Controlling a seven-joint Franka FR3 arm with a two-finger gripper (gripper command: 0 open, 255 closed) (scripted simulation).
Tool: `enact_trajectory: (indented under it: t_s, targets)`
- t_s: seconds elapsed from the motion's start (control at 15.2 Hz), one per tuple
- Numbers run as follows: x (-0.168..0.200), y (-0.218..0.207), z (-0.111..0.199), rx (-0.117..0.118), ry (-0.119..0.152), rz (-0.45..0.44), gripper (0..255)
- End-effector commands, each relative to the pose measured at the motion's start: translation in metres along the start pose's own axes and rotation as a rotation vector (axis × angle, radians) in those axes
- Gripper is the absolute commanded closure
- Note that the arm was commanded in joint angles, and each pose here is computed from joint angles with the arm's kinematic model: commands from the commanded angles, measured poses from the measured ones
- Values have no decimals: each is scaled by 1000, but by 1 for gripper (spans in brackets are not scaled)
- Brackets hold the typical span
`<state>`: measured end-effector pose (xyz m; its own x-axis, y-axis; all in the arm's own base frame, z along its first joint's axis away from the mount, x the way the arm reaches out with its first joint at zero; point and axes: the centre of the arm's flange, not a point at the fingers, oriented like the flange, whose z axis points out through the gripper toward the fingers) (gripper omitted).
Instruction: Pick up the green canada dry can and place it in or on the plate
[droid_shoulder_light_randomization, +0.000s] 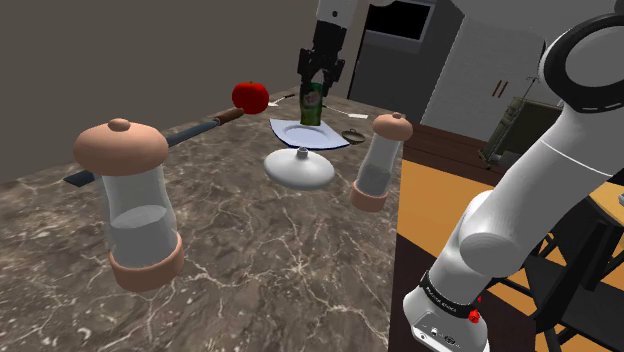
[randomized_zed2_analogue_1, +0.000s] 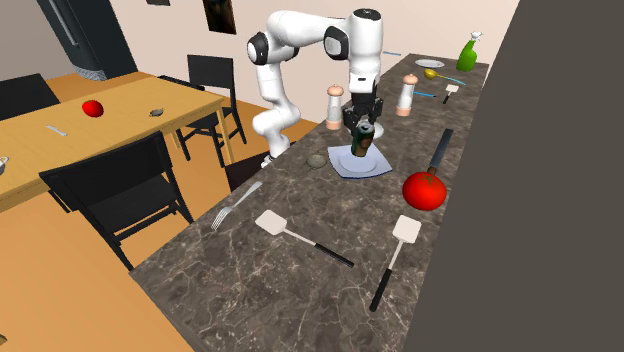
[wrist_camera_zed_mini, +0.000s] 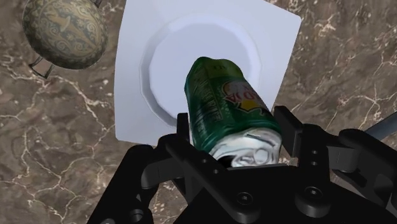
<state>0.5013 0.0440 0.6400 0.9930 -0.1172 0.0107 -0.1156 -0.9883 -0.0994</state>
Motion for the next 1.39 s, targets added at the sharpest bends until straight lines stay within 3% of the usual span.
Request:
enact_trajectory:
  t_s: [0.0,0.2,0.73,0.79,1.12,1.32]
  targets:
    - [0,1,10,0,1,0,255]
    - [-1,3,27,0,1,0,255]
    - [-1,3,27,0,1,0,255]
    - [-1,3,27,0,1,0,0]
    - [-1,3,27,0,1,0,0]
    - [-1,3,-13,0,1,0,0]
